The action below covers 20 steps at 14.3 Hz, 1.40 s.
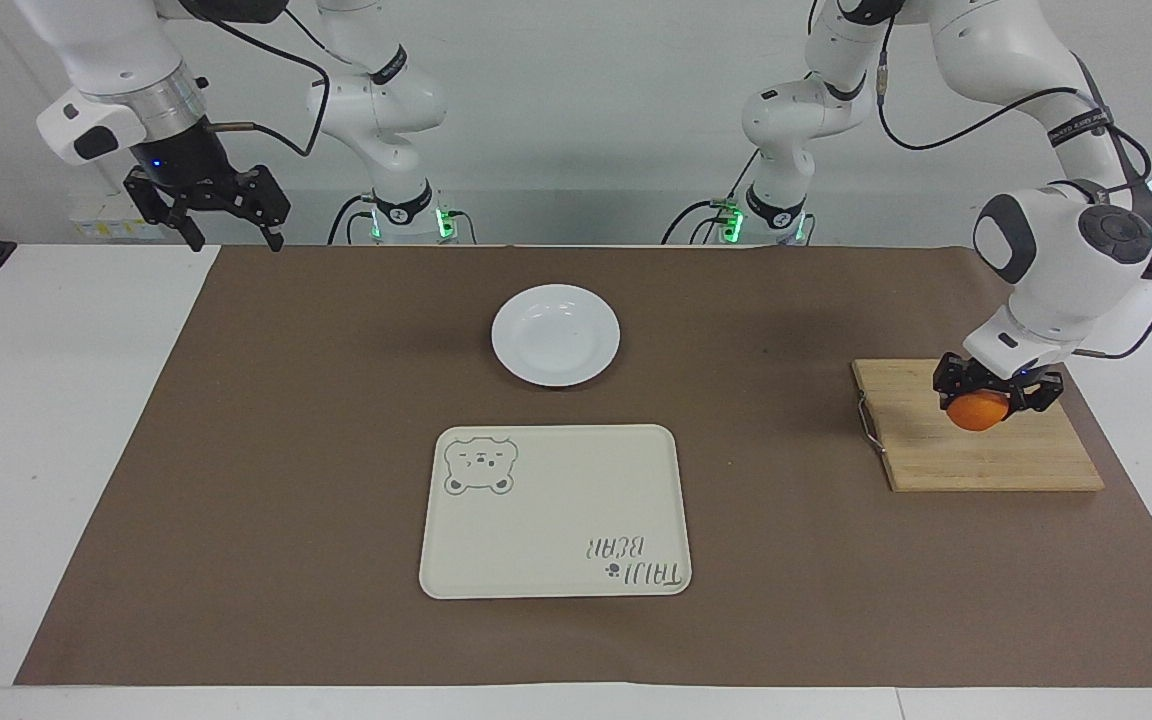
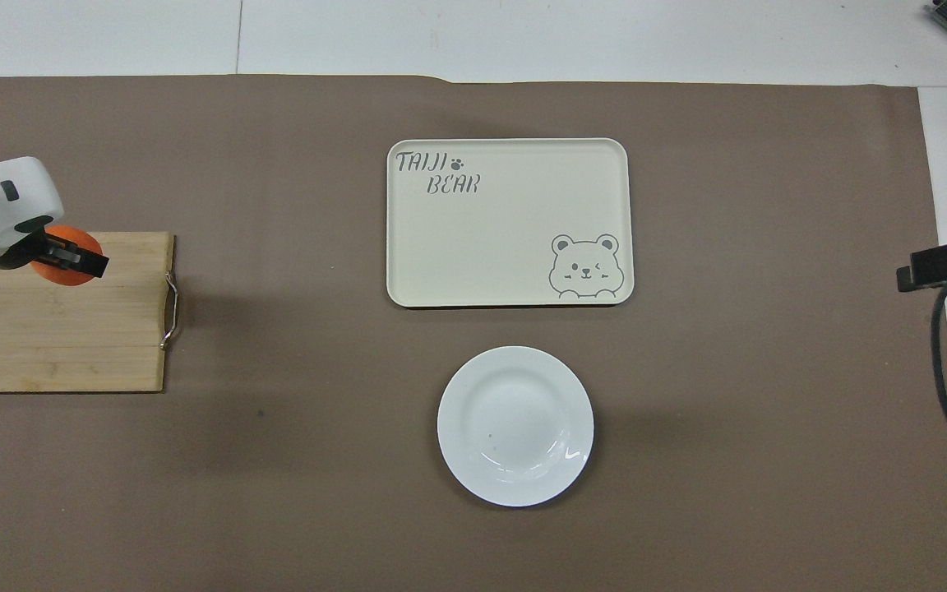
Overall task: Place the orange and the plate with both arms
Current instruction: 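Lift the orange with the left gripper and carry it over the plate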
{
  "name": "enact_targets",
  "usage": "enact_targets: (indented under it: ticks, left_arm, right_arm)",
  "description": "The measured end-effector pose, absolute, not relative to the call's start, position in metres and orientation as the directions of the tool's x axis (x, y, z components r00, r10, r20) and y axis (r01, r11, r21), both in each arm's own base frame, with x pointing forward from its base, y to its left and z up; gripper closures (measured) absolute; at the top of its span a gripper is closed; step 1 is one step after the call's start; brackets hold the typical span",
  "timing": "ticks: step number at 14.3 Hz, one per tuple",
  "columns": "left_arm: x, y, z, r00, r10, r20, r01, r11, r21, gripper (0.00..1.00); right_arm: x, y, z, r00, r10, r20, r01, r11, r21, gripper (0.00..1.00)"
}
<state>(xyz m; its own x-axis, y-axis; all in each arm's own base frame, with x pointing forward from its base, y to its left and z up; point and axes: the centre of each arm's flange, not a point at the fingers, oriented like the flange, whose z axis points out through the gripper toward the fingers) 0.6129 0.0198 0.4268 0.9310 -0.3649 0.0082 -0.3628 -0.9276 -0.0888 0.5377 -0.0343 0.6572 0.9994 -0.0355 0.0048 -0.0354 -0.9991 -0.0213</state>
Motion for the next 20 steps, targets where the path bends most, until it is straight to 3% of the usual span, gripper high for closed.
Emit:
enact_targets:
  ticks: [10,17,20]
  left_arm:
    - [0.586,-0.179,0.427,0.935,-0.352,0.033,-0.349,-0.934,-0.071,0.22]
    - [0.514,-0.334,0.427,0.967,-0.251,0.054,-0.25,-0.968,-0.025,0.22]
    - [0.479,-0.383,0.408,0.973,-0.214,0.083,-0.215,-0.977,0.002,0.22]
  right_arm:
    - [0.538,-0.036,0.658,0.999,-0.039,0.008,-0.039,-0.999,-0.021,0.0]
    - [0.538,-0.037,0.658,0.999,-0.04,0.008,-0.04,-0.999,-0.021,0.0]
    - [0.537,-0.038,0.657,0.999,-0.043,0.007,-0.042,-0.999,-0.021,0.0]
